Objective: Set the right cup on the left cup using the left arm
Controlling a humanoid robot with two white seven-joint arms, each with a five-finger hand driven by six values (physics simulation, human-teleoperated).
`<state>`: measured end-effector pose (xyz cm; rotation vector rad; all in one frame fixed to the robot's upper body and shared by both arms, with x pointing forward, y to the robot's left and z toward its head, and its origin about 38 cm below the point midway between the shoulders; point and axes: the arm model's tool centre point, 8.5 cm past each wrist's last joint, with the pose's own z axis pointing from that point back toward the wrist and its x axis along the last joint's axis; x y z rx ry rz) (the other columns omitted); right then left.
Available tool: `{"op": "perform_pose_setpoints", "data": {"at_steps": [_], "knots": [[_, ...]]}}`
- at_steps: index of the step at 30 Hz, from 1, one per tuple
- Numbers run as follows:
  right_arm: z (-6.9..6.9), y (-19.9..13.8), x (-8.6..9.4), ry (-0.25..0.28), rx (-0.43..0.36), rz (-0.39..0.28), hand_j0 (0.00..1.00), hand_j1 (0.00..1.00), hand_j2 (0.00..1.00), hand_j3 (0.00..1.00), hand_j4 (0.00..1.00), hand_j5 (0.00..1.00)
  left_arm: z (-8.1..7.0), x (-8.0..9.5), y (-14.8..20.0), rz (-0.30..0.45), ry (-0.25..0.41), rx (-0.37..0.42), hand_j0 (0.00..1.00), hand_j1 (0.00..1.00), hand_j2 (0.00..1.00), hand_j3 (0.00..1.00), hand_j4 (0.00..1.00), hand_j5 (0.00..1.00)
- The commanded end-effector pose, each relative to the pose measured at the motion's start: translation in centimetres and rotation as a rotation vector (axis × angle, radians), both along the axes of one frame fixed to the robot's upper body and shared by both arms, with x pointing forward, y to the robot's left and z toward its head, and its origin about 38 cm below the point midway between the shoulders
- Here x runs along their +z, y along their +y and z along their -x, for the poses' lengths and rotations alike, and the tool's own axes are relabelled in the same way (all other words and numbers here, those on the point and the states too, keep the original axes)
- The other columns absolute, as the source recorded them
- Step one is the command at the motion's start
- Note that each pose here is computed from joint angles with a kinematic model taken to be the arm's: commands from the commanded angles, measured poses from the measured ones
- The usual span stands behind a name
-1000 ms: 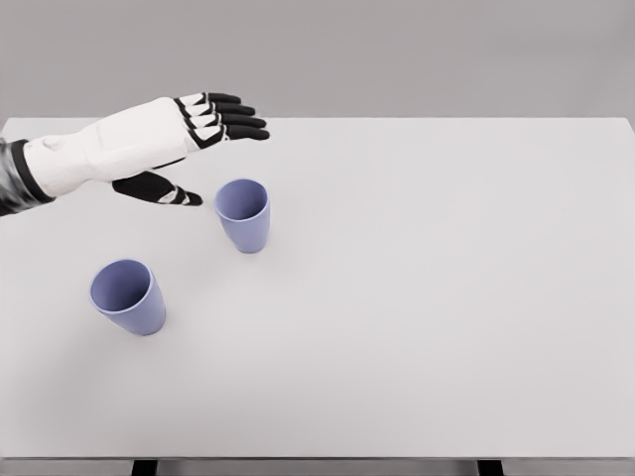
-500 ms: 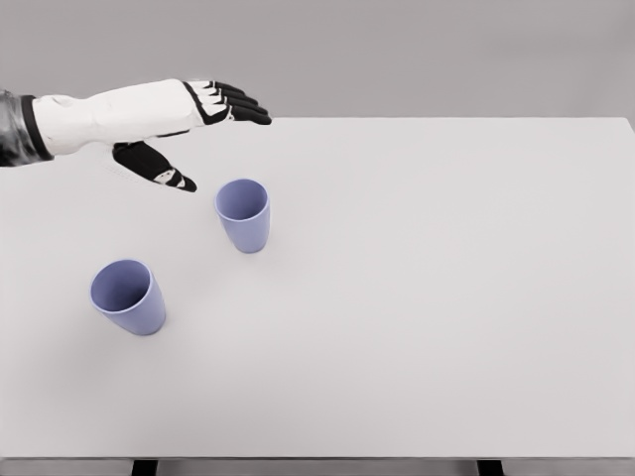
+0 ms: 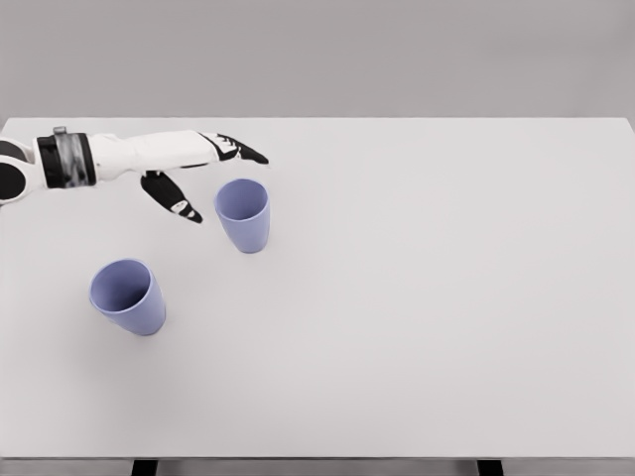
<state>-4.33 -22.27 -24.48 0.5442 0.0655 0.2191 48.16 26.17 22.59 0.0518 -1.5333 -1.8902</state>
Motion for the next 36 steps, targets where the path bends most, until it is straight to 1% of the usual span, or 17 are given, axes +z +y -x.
{"op": "perform_pose_setpoints", "data": {"at_steps": [1,5,7,8,23,27,31,36], "knots": [[0.0,0.0,0.0,-0.001,0.001,-0.001,1.00,1.00,1.00,1.00,1.00,1.00,-0.9,-0.6,1.4,-0.008,0.014,0.059,1.00,1.00,1.00,1.00,1.00,1.00],[0.0,0.0,0.0,0.000,0.001,-0.001,1.00,1.00,1.00,1.00,1.00,1.00,-1.4,-1.2,0.3,-0.004,0.024,0.052,1.00,1.00,1.00,1.00,1.00,1.00],[0.0,0.0,0.0,0.000,0.001,-0.001,1.00,1.00,1.00,1.00,1.00,1.00,-1.6,-1.8,-1.0,-0.038,0.009,0.023,1.00,1.00,1.00,1.00,1.00,1.00],[0.0,0.0,0.0,0.000,0.001,-0.001,1.00,1.00,1.00,1.00,1.00,1.00,-1.7,-2.0,-1.3,-0.037,0.013,0.022,1.00,1.00,1.00,1.00,1.00,1.00],[0.0,0.0,0.0,-0.001,0.001,-0.001,1.00,1.00,1.00,1.00,1.00,1.00,-1.6,-2.2,-0.5,-0.043,0.015,0.037,1.00,1.00,1.00,1.00,1.00,1.00],[0.0,0.0,0.0,-0.001,0.001,-0.001,1.00,1.00,1.00,1.00,1.00,1.00,-1.4,-2.3,-1.1,-0.039,0.018,0.021,1.00,1.00,1.00,1.00,1.00,1.00],[0.0,0.0,0.0,0.000,0.001,-0.001,1.00,1.00,1.00,1.00,1.00,1.00,-0.8,-2.1,-2.0,-0.027,0.013,-0.012,1.00,1.00,1.00,1.00,1.00,1.00],[0.0,0.0,0.0,0.000,0.001,-0.001,1.00,1.00,1.00,1.00,1.00,1.00,-1.0,-2.5,-1.5,-0.020,0.010,0.014,1.00,1.00,1.00,1.00,1.00,1.00]]}}
